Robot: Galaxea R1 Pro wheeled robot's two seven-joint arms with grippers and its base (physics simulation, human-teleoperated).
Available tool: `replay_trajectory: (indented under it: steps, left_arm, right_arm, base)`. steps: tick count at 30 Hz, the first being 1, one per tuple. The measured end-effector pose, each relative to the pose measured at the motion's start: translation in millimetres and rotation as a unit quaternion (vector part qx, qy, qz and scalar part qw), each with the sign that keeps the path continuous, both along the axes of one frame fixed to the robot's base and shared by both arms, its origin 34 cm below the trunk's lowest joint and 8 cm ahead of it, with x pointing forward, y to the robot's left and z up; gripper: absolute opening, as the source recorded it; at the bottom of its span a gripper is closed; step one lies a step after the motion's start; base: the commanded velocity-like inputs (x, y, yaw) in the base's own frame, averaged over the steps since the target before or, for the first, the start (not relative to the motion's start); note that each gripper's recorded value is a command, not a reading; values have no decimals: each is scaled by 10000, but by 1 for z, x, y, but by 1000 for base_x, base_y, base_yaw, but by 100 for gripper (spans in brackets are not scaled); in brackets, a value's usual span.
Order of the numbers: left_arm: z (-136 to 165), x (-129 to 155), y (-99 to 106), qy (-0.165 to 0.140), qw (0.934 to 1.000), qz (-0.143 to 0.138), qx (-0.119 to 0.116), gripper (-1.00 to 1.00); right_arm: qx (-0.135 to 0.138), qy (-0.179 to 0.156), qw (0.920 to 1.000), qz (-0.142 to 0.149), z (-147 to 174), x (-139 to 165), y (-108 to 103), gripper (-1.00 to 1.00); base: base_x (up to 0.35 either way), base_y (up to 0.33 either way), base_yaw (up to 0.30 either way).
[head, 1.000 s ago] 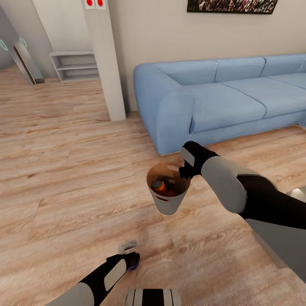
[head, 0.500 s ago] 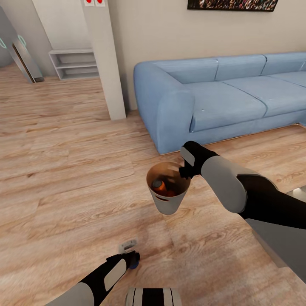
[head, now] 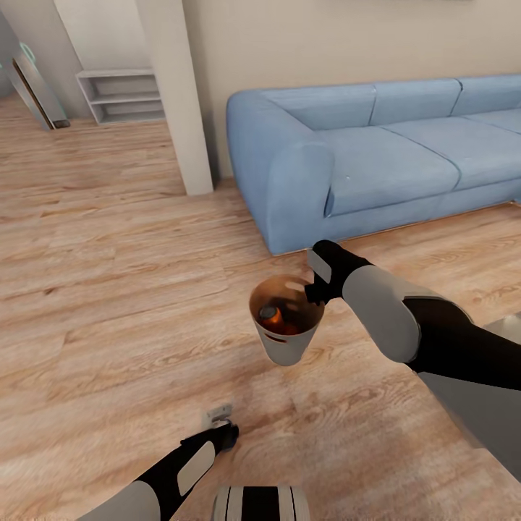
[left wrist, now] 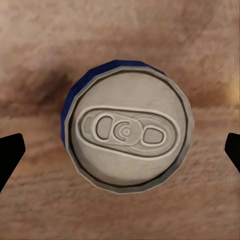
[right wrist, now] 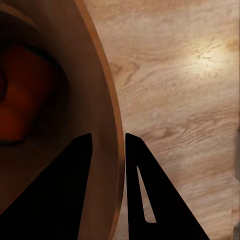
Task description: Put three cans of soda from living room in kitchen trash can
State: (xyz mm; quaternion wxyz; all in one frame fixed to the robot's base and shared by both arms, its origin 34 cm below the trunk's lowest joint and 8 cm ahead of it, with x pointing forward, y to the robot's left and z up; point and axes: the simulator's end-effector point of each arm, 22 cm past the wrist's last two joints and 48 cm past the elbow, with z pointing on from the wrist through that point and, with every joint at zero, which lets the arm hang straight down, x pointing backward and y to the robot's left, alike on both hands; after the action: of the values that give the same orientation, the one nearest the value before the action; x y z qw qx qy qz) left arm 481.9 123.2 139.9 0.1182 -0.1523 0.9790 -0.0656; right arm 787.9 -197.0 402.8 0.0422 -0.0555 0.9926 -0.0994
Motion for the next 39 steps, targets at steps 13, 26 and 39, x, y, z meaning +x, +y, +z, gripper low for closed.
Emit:
replay_trajectory:
  steps: [13,26,39]
  left_arm:
    - [-2,1,-7,-152,9998,-153,26,100]
    - [-11,-6,-10,-129,9996,-236,46,100]
    - [-9,3,-9,-288,9994,-178,73,100]
  right_arm:
    - [4,80,10000,1,-10,-3,0,-100]
    - [-14,206,9998,11,-28,-6,0,-100]
    - [-16,222,9998,15,-28,-7,0,-100]
  base:
    - [0,0,0]
    - [0,0,0]
    - [0,0,0]
